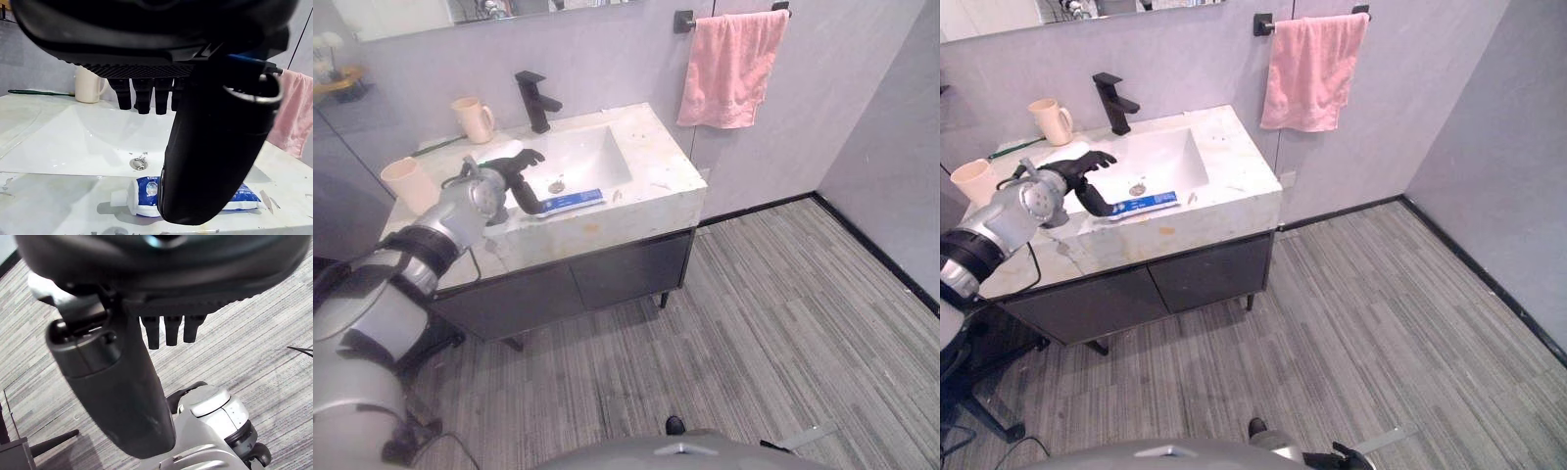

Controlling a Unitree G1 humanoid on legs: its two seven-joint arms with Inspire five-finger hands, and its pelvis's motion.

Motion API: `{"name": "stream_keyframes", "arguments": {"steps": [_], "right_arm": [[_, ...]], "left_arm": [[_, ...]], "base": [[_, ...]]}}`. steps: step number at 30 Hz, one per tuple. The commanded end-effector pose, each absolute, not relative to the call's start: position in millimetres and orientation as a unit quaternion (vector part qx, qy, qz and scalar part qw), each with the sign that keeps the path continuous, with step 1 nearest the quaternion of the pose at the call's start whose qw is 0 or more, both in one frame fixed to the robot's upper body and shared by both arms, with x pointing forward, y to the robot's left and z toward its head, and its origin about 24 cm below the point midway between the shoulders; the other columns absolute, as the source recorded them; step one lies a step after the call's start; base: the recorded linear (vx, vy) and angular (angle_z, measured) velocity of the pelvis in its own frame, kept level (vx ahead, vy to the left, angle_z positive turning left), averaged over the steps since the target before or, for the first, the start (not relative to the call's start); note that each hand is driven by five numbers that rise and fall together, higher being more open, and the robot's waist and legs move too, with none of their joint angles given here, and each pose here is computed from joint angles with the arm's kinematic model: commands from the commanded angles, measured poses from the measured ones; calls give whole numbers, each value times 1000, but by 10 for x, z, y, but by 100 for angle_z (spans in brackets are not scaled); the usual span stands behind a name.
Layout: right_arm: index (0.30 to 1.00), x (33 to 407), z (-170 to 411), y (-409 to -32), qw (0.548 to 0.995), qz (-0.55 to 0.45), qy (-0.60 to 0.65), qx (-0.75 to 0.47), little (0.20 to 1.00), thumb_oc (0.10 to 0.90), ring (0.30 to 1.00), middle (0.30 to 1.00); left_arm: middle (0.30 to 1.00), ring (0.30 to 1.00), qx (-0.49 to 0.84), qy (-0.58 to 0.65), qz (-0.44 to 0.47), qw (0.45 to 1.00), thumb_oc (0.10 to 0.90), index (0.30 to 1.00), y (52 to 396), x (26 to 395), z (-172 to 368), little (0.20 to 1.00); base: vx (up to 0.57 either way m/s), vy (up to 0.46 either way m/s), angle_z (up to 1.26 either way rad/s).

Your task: Organize the bathroom.

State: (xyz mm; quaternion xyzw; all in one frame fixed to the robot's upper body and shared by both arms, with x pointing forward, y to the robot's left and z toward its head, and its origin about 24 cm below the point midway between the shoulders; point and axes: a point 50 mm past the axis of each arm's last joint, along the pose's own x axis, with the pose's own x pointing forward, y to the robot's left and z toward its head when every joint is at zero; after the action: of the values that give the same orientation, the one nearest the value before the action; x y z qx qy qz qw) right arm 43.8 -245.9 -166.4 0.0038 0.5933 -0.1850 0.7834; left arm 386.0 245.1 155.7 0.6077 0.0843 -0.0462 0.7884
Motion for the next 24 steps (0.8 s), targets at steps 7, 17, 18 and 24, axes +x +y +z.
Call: {"name": "stream_keyframes", "arguments": {"steps": [7, 17, 18, 24], "right_arm": [[900, 616, -1609, -2562, 804, -191, 564, -4, 900, 800, 900, 900], [900, 641, -1615, -2528, 804, -189, 563, -4, 900, 800, 900, 900], [900, 640, -1615, -2528, 804, -189, 563, -4, 900, 800, 900, 900], [900, 662, -1611, -2527, 807, -188, 560, -3, 900, 800, 900, 900]], "left_arm": [[900, 900, 561, -62, 77, 822, 800, 900, 2332, 4018, 2563, 900], [900, 900, 569, -26, 54, 820, 800, 900, 2200, 4060, 2294, 900], [900, 900, 568, -23, 53, 821, 800, 900, 2186, 4062, 2269, 900], [900, 900, 572, -9, 51, 818, 800, 900, 2155, 4075, 2236, 900]], "base": [[0, -3, 1], [-1, -3, 1], [0, 0, 0], [0, 0, 0]]}}
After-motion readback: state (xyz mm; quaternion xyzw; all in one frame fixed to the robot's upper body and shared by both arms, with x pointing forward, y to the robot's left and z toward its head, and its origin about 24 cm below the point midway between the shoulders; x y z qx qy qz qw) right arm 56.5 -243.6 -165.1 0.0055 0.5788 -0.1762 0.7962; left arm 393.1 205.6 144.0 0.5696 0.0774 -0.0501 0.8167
